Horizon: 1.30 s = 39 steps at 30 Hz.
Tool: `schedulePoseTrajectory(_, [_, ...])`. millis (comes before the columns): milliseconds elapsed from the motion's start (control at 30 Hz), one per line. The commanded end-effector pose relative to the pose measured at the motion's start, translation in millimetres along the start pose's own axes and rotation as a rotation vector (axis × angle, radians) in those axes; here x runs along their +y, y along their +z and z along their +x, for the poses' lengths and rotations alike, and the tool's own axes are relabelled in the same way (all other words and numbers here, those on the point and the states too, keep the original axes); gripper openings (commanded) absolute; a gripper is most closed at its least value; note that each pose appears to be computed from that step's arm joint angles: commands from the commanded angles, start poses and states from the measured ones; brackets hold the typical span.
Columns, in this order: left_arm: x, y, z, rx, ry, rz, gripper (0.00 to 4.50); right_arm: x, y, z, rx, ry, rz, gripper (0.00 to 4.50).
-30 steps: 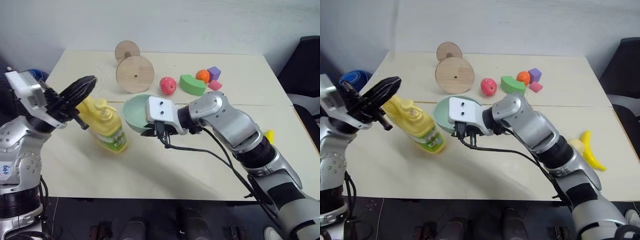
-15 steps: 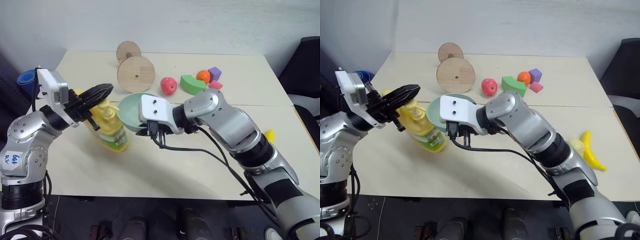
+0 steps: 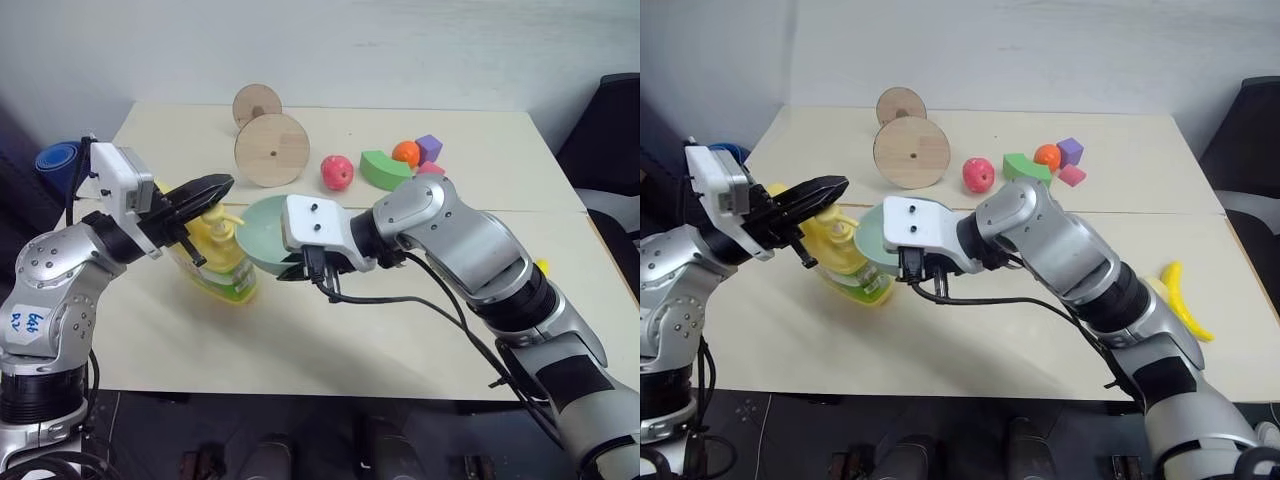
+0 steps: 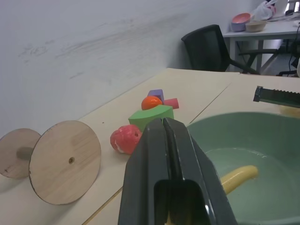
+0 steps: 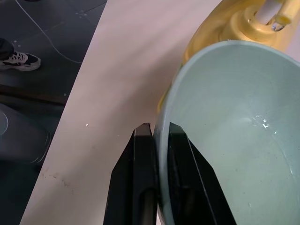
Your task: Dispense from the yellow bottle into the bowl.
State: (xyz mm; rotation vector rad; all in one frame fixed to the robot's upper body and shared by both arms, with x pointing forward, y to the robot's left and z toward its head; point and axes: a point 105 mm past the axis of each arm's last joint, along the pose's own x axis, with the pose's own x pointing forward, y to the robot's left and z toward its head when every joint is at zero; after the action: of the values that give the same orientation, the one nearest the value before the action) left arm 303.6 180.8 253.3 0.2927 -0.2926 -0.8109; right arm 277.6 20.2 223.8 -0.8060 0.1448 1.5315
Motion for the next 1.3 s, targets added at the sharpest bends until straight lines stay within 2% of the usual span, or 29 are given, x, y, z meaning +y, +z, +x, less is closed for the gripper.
schedulePoseTrajectory(33, [-15.6,-59.1,-5.4,0.212,-0.015,-0.147,0.05,5.0,19.2,-0.8,-0.043,0.02,-0.086,0.0])
schedulePoseTrajectory(300, [-15.1,-71.6,-10.8,0.252,0.014,-0.168,0.05,3.9,20.3,-0.7,-0.06,0.02,-0.084,0.0])
schedulePoseTrajectory(400, [-15.6,-72.9,-11.4,0.225,0.029,-0.18,0.05,3.7,20.7,-0.2,-0.067,0.023,-0.082,0.0])
schedulePoseTrajectory(467, [-10.1,-64.4,-9.8,0.164,0.063,-0.19,0.05,2.3,20.5,-0.3,-0.075,0.018,-0.073,0.0])
schedulePoseTrajectory(567, [1.0,-35.9,-11.1,0.009,0.089,-0.188,0.05,0.2,18.5,-3.8,-0.104,0.011,-0.063,0.0])
schedulePoseTrajectory(667, [14.7,0.6,-21.4,-0.175,0.11,-0.149,0.05,-2.8,0.2,-11.3,-0.102,-0.012,-0.06,0.0])
schedulePoseTrajectory(733, [21.4,23.2,-32.3,-0.27,0.101,-0.131,0.05,-7.0,-27.2,-17.8,-0.049,-0.055,-0.074,0.0])
schedulePoseTrajectory(800, [19.7,38.7,-41.2,-0.306,0.04,-0.154,0.05,-11.2,-62.7,-24.8,0.045,-0.107,-0.11,0.0])
schedulePoseTrajectory(867, [11.1,41.7,-48.8,-0.262,-0.049,-0.18,0.05,-14.7,-91.3,-28.6,0.086,-0.157,-0.093,0.0])
schedulePoseTrajectory(967, [-8.2,27.7,-64.2,-0.125,-0.177,-0.264,0.05,-10.3,-130.2,-27.1,0.124,-0.177,-0.115,0.0])
schedulePoseTrajectory(1067, [-20.5,4.9,-81.4,-0.005,-0.202,-0.333,0.05,3.0,-152.4,-21.1,0.072,-0.142,-0.124,0.0])
schedulePoseTrajectory(1167, [-32.2,-44.9,-107.8,0.192,-0.161,-0.321,0.05,13.6,-166.4,-14.7,0.005,-0.138,-0.063,0.0])
schedulePoseTrajectory(1233, [-34.8,-66.1,-118.4,0.24,-0.101,-0.313,0.0,15.8,-162.7,-13.1,-0.073,-0.165,-0.025,0.67])
schedulePoseTrajectory(1300, [-35.7,-81.8,-123.4,0.27,-0.036,-0.291,0.39,19.1,-161.2,-17.9,-0.115,-0.193,-0.009,1.25])
